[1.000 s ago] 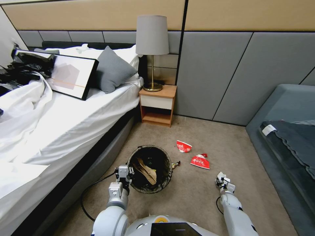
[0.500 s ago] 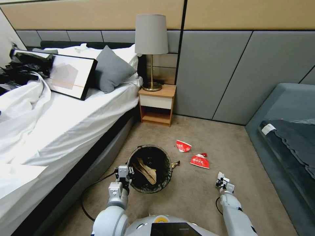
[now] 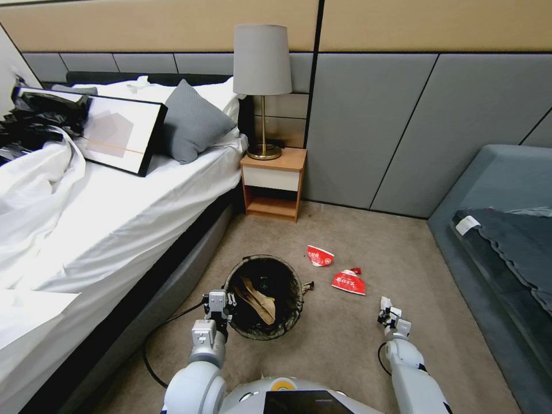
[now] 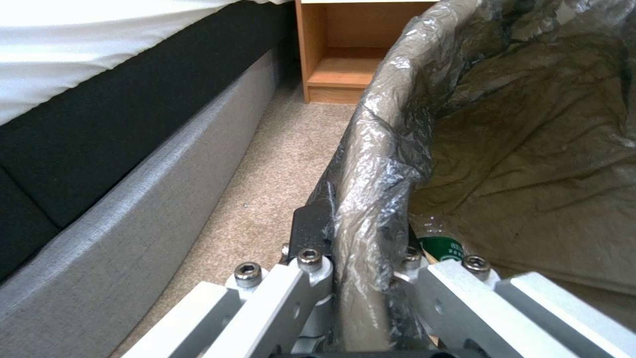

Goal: Pick up the trash bin, then pick up the garbage from the floor and place it into the trash bin.

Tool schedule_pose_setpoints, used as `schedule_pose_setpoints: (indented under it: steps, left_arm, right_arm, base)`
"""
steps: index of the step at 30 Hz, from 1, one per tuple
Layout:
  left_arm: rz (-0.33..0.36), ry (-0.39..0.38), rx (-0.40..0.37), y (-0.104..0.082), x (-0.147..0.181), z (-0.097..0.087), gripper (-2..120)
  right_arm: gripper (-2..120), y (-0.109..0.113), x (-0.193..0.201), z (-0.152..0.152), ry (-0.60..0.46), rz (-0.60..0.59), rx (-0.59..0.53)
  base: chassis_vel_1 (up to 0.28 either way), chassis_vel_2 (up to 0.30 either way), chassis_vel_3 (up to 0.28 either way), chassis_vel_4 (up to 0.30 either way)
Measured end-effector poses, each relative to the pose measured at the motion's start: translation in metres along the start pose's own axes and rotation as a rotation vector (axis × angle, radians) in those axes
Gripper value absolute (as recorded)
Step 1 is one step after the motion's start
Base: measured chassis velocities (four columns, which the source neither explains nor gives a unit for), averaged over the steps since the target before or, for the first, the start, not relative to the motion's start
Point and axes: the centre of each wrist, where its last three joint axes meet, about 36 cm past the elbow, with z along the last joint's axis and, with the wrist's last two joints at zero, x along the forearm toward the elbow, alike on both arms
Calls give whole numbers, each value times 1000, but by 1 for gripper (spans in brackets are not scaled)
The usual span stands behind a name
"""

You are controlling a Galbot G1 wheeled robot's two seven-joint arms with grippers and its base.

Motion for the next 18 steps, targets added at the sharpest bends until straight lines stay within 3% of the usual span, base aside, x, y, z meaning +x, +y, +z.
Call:
schedule_pose_setpoints:
  steps: [1,3,6,7,9,11,13,14,18]
  left_arm:
    - [0,0,0,0,0,0,2]
    - [4,4,0,-1,0,1,2]
    - [4,4,-1,-1,0,1,2]
    - [7,5,-3,-1,0,2,2]
    - [8,6,-4,-1,0,2,2]
    - [12,10,-10,1,-1,4,2]
    - [14,12,-11,1,-1,4,2]
    - [18,14,-13,1,-2,5,2]
    - [22,18,-15,1,-2,6,2]
  right_arm:
    - [0,0,0,0,0,0,0]
    - [0,29,8,-37,-220,-181,26]
    - [0,43,14,-52,-290,-257,28]
    - [0,68,27,-72,-377,-394,31]
    - [0,76,32,-78,-400,-443,35]
    - [0,105,52,-98,-459,-626,55]
    - [0,110,57,-101,-466,-663,61]
    - [0,125,69,-108,-474,-748,72]
    - [0,150,91,-107,-437,-861,88]
  base:
    - [0,0,0,0]
    - [0,0,0,0]
    - [0,0,0,0]
    - [0,0,0,0]
    - [0,0,0,0]
    - [0,0,0,0]
    - [0,0,0,0]
    - [0,0,0,0]
    - [0,0,0,0]
